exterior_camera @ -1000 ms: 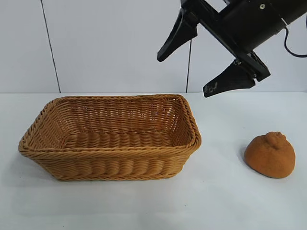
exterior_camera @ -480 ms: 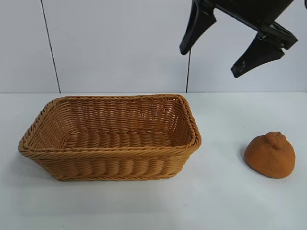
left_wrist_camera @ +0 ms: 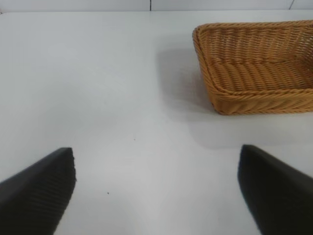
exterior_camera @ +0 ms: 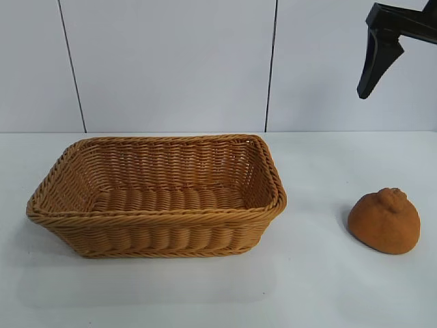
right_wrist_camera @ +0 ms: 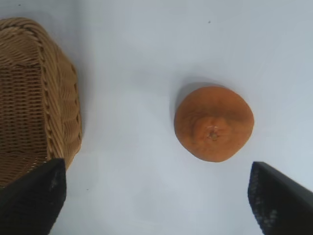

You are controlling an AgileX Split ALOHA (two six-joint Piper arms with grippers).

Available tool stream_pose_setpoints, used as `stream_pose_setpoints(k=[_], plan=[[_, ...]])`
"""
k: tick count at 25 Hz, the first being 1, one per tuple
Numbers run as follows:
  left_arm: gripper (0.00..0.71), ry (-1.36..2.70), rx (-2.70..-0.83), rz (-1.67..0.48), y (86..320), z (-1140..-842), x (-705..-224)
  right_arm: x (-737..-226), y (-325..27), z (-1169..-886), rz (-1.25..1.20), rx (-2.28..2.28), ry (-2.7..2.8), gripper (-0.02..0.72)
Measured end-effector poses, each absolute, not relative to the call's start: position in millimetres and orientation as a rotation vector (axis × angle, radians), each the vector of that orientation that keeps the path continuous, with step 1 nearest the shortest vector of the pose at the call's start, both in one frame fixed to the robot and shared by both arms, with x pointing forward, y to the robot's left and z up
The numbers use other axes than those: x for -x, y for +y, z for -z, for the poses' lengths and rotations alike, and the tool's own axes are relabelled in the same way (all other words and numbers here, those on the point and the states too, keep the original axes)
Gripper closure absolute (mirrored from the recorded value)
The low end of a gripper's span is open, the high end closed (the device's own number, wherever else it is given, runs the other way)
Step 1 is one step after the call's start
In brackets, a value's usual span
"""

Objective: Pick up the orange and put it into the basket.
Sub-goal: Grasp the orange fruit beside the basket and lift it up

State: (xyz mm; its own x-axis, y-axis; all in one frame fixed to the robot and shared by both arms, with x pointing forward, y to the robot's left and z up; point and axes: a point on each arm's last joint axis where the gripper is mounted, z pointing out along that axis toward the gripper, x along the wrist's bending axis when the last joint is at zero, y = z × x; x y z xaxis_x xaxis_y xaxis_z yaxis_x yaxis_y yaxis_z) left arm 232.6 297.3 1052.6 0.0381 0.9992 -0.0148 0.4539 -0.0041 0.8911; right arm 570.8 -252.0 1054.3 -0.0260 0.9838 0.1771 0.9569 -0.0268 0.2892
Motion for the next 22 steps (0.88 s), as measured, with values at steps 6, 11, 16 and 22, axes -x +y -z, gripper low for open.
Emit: stream_pose_setpoints(k=[6,11,16,22], plan=[[0.067,1.516,-1.561,-0.914,297.3,-1052.6,-232.6,-581.0,-251.7,-1030.1,-0.427,-2.172,2.168,0.01],[0.067,1.516,-1.561,-0.914,297.3,-1052.6,-232.6,-596.5,-251.7,-980.4,-0.254,-2.238,2.231,0.01],[0.067,1.516,-1.561,-0.914,297.3,-1052.6,-232.6,-606.8,-251.8,-925.5,-0.087,-2.296,2.285,0.01],[0.067,1.517,-1.561,-0.914,297.4,-1052.6,-232.6,-608.7,-254.5,-877.9,0.086,-2.314,2.334,0.014]])
